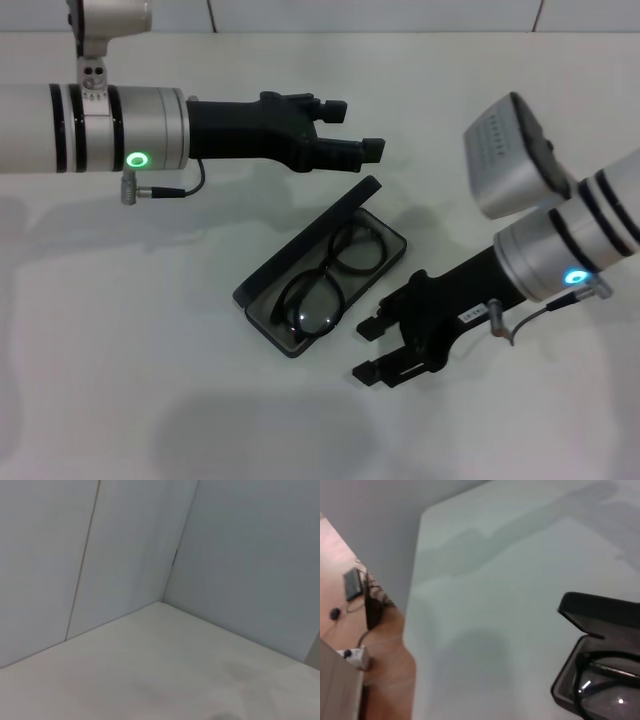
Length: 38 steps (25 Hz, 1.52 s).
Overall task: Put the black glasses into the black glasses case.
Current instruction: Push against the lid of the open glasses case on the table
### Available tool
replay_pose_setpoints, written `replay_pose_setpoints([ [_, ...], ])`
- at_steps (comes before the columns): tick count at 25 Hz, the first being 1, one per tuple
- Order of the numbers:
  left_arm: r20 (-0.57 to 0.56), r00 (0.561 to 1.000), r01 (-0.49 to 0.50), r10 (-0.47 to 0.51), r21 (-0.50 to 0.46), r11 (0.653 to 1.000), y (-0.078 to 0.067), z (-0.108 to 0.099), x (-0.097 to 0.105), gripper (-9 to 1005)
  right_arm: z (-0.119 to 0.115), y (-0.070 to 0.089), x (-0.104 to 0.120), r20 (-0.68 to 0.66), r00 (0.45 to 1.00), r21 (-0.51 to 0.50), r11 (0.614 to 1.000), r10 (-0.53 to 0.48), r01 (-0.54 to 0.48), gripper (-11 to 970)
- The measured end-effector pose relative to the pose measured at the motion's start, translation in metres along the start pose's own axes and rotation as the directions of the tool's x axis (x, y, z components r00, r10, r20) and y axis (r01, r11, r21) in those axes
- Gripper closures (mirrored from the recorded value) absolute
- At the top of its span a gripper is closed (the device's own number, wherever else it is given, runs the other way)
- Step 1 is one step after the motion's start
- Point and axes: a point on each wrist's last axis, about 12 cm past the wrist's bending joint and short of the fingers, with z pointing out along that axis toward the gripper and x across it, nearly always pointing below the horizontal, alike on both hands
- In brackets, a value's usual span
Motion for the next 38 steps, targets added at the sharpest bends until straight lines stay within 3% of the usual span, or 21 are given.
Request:
replay_pose_setpoints([
  [8,0.04,0.999,-0.012,0.013,-0.01,1.0,0.0,0.002,-0.004,110,0.015,0.001,-0.007,0.02,0.999,0.061,0.997,-0.047,0.045,387],
  [24,0.052,0.999,-0.007,0.007,-0.01,1.0,-0.001,0.001,-0.003,110,0.023,0.01,-0.004,0.003,0.998,0.014,0.998,-0.061,0.061,389],
  [38,0.051,0.998,-0.028,0.028,-0.011,1.0,0.001,0.002,-0.009,110,0.023,-0.002,-0.011,-0.035,0.998,0.058,0.997,-0.057,0.059,390],
])
